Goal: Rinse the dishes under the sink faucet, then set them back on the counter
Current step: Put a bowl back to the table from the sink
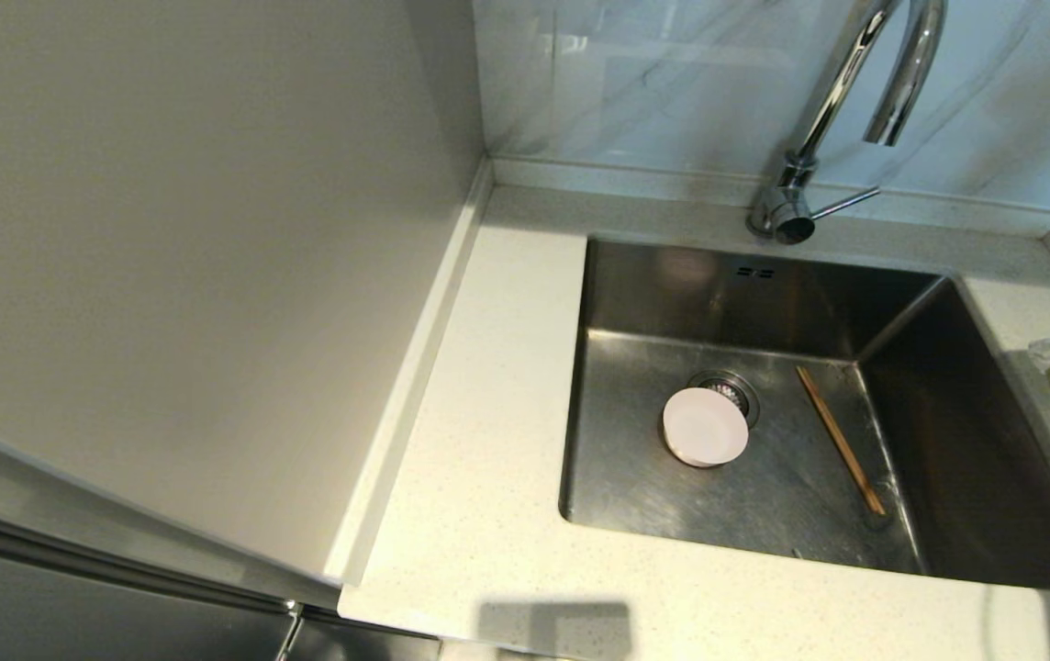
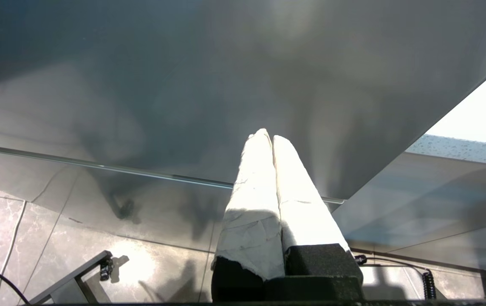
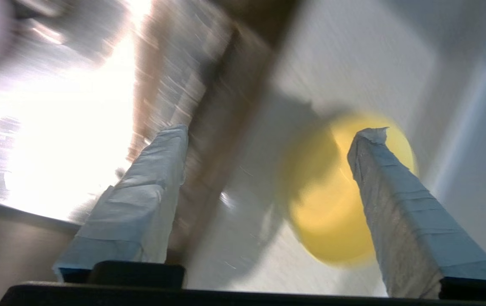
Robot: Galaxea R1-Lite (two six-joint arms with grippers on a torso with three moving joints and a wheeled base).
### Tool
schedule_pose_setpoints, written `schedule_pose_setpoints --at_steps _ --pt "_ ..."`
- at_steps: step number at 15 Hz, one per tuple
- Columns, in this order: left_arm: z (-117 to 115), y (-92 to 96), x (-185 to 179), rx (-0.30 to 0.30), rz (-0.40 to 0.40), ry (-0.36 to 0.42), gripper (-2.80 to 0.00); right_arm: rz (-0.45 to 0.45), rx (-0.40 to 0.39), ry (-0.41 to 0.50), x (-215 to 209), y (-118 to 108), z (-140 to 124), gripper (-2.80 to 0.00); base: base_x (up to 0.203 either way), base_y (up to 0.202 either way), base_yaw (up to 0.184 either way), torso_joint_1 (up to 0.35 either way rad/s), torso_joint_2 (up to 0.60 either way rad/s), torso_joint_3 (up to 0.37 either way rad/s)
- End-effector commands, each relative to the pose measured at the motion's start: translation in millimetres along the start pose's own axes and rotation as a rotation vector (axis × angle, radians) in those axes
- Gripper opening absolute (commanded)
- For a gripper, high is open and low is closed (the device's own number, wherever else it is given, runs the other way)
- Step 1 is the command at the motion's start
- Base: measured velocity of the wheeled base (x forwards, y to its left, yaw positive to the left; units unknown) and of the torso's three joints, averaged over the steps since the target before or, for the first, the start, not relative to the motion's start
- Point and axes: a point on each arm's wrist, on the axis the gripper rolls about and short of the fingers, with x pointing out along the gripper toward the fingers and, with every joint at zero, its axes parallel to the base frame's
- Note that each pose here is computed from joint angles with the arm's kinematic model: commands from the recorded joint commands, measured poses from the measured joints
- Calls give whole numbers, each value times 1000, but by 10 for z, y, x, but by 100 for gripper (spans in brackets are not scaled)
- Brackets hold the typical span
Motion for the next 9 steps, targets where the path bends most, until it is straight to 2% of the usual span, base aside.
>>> schedule_pose_setpoints --at_steps 1,3,4,6,9 --pt "0 0 -2 -1 0 -4 -280 89 -40 -109 -187 192 157 0 0 0 0 0 0 0" --pt "0 0 -2 -1 0 -4 -280 172 -48 -134 -135 455 285 0 0 0 0 0 0 0" --pt "0 0 -2 -1 0 -4 -280 179 -49 -115 -87 618 360 0 0 0 0 0 0 0" --pt "0 0 -2 -1 0 -4 -280 144 -26 -34 75 1009 507 0 0 0 0 0 0 0" --pt "0 0 -2 -1 0 -4 -280 -2 34 165 625 1600 521 0 0 0 0 0 0 0"
